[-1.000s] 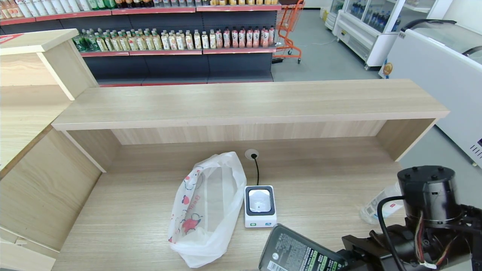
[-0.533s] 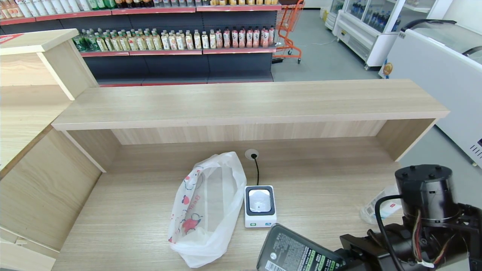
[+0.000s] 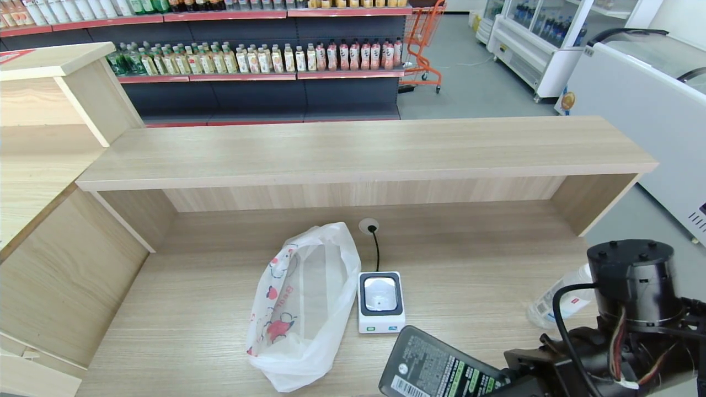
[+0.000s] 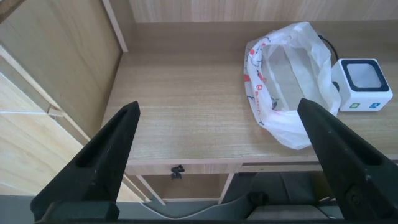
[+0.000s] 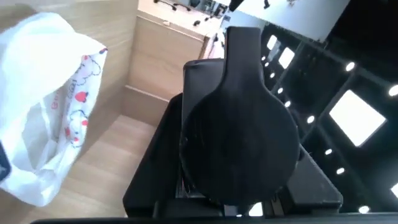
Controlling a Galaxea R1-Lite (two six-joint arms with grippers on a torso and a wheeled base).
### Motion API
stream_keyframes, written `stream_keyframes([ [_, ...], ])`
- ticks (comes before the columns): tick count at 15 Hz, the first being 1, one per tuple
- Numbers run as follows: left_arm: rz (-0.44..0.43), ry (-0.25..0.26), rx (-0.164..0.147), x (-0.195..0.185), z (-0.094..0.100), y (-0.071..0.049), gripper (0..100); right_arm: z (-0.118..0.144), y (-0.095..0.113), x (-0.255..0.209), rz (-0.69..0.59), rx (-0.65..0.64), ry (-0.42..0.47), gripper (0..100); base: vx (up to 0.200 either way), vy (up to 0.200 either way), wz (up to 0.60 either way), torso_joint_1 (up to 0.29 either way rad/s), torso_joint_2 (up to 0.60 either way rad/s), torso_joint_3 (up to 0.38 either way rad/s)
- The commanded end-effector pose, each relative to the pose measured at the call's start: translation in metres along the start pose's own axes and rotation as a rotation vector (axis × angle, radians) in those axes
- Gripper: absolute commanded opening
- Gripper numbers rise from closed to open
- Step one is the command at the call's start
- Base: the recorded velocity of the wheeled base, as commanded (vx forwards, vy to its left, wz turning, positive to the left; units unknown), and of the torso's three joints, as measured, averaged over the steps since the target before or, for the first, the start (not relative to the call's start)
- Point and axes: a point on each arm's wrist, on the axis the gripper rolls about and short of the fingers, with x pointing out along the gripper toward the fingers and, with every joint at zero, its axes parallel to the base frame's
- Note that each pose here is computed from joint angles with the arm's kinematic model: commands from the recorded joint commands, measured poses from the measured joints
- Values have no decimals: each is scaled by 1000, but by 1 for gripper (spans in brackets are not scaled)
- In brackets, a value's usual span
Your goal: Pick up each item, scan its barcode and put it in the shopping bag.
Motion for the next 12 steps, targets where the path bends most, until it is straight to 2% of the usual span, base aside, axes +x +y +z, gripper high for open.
stream_keyframes([
  [1,0,1,0,0,0,0,100,-6,-2,-14,20,204,67,0,0,0,0,0,0,0],
  [2,0,1,0,0,0,0,100,-12,-14,-41,51,469,230,0,0,0,0,0,0,0],
  [4,0,1,0,0,0,0,100,-11,-35,-91,96,798,680,0,0,0,0,0,0,0],
  [5,1,1,0,0,0,0,100,-8,-33,-101,9,1099,763,0,0,0,0,0,0,0],
  [7,0,1,0,0,0,0,100,-18,-31,-106,-176,1505,879,0,0,0,0,0,0,0],
  [8,1,1,0,0,0,0,100,-21,-23,-104,-272,1744,955,0,0,0,0,0,0,0],
  [10,0,1,0,0,0,0,100,-25,-4,-85,-420,2227,891,0,0,0,0,0,0,0],
  [11,0,1,0,0,0,0,100,-28,6,-74,-455,2425,846,0,0,0,0,0,0,0],
  [12,0,1,0,0,0,0,100,-32,18,-63,-457,2561,819,0,0,0,0,0,0,0],
])
